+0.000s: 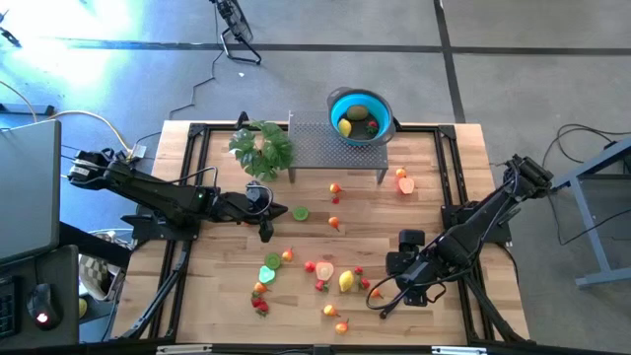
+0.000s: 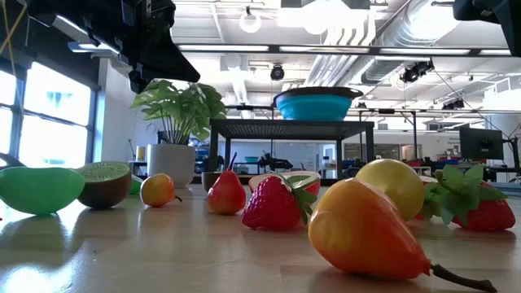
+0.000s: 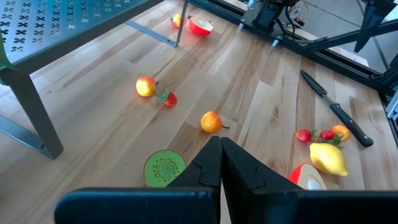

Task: Pick & Place Fruit
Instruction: Put the black knife on the shelf

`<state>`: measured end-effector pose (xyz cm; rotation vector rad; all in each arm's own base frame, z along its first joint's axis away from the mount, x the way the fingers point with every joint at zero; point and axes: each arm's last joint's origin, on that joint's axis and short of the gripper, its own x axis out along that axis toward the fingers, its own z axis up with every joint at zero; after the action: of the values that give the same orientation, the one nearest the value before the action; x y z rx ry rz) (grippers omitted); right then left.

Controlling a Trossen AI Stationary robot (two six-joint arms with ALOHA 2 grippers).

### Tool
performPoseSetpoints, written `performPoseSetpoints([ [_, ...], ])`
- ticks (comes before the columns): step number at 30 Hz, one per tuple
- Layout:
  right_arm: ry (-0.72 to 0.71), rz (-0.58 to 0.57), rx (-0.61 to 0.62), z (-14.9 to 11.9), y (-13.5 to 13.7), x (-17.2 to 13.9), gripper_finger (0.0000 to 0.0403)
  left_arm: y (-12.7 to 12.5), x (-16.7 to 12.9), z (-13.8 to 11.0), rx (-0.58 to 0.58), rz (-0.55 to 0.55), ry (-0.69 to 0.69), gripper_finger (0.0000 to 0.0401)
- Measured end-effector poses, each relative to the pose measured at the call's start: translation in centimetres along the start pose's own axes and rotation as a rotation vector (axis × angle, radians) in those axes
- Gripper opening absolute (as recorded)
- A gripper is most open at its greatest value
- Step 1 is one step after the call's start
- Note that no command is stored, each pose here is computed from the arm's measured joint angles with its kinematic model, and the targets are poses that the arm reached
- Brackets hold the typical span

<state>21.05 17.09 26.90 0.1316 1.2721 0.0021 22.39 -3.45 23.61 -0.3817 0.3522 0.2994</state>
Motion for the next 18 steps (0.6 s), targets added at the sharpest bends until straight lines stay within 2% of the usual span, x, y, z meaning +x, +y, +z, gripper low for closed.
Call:
performPoseSetpoints([
  [8,0.007,-0.013,-0.102,0.1,0.1,0.4,0.0257,0.0,0.0,0.0,0.0,0.0,0.0,0.0],
  [18,0.149,-0.041,-0.232,-0.7,2.5,4.5,0.0231,0.0,0.0,0.0,0.0,0.0,0.0,0.0],
])
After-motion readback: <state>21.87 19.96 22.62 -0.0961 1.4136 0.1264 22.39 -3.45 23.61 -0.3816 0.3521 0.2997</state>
